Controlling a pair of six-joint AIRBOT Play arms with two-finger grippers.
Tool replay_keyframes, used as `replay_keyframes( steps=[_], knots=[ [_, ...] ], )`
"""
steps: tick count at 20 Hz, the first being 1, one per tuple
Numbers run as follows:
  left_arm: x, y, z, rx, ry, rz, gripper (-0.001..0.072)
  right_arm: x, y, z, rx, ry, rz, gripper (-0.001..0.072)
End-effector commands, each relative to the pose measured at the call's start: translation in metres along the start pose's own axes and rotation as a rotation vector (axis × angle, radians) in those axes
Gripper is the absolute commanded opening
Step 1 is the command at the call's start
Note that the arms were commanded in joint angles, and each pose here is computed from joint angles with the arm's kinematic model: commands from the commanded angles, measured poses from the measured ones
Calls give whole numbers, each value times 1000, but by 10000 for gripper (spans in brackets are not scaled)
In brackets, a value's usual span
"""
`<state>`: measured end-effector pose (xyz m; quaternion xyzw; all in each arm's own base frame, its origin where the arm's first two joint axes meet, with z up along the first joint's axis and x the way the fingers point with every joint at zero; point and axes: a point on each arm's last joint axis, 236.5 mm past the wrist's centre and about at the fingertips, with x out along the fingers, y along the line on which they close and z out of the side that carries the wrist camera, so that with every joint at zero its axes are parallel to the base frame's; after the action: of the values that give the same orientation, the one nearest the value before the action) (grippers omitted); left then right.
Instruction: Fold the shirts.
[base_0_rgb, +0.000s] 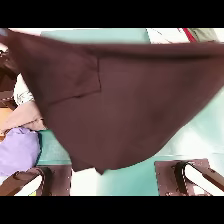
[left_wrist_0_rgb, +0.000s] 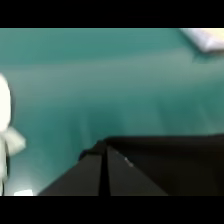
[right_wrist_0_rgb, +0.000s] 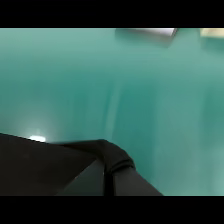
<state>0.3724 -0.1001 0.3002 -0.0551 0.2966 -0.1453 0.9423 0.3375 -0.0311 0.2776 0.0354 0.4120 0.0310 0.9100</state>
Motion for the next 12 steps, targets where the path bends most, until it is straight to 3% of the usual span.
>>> replay_keyframes(
  steps=[1,6,12],
  knots=[
    [125,40,-103,-74,303,54,20,115,-16,-65,83,345,62,17],
    [242,88,-148,-172,428,86,20,242,-39,-98,168,517,94,17],
    [261,99,-95,-173,347,33,20,277,-39,-38,171,402,139,17]
  ],
)
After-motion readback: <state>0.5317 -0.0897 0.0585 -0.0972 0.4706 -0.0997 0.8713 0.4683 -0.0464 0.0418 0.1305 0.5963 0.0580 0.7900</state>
